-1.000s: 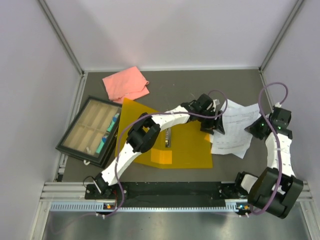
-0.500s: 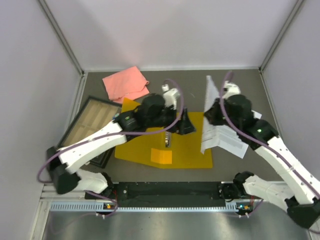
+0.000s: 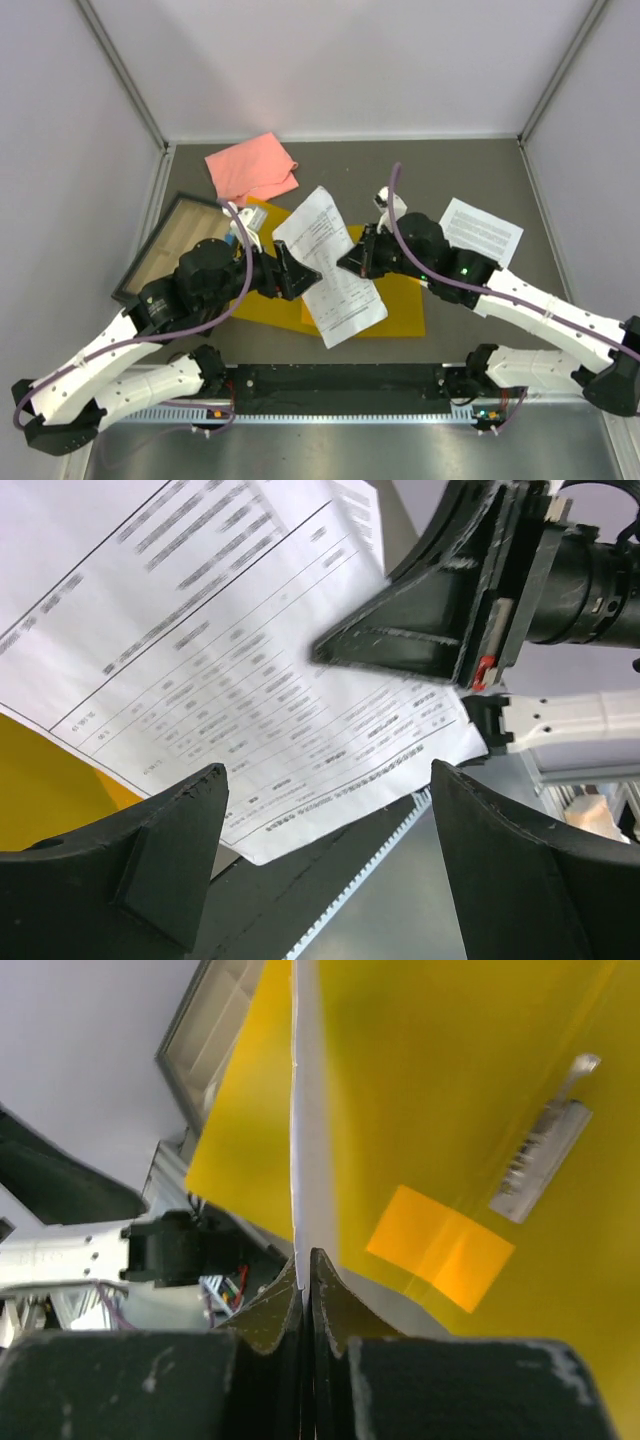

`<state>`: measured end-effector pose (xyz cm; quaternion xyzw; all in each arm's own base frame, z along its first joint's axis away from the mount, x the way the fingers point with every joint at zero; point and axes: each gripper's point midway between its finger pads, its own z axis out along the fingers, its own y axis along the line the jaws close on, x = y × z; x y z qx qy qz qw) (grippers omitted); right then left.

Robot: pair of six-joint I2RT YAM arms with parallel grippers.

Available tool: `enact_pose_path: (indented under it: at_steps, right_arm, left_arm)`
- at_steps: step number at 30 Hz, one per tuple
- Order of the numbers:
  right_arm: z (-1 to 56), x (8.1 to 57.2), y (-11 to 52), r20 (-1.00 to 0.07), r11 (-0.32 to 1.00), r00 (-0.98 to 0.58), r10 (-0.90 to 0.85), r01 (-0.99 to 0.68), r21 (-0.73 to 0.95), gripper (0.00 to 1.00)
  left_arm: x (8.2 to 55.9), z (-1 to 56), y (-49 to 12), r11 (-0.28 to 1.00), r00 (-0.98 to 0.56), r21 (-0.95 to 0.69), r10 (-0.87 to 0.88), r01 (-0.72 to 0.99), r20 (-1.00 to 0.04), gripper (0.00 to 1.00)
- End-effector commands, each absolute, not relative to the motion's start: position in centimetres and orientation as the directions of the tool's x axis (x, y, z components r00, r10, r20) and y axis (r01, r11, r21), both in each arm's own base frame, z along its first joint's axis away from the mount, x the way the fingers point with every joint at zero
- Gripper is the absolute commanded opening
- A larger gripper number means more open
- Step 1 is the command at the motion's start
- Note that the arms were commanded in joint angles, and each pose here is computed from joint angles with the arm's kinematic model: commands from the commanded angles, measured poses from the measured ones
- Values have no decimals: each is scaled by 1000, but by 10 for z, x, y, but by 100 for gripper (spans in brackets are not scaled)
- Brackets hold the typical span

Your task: Put the files into the folder

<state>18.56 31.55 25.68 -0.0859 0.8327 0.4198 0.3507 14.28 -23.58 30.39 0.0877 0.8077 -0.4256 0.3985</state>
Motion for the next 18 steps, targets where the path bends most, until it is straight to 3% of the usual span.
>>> enact_pose_path:
  at_steps: [1, 10, 18]
  right_arm:
    - [229, 208, 275, -593, 634, -755, 279, -319, 704, 0]
    - [123, 233, 206, -577, 758, -731, 366, -125, 640, 0]
    - [80, 232, 172, -615, 844, -697, 369, -25, 535, 0]
  left_arm:
    - [161, 277, -237, 702, -674, -582, -196, 411, -712, 86]
    - [180, 224, -264, 761, -732, -533, -115, 370, -672, 85]
    - [180, 193, -274, 764, -771, -542, -93, 350, -630, 84]
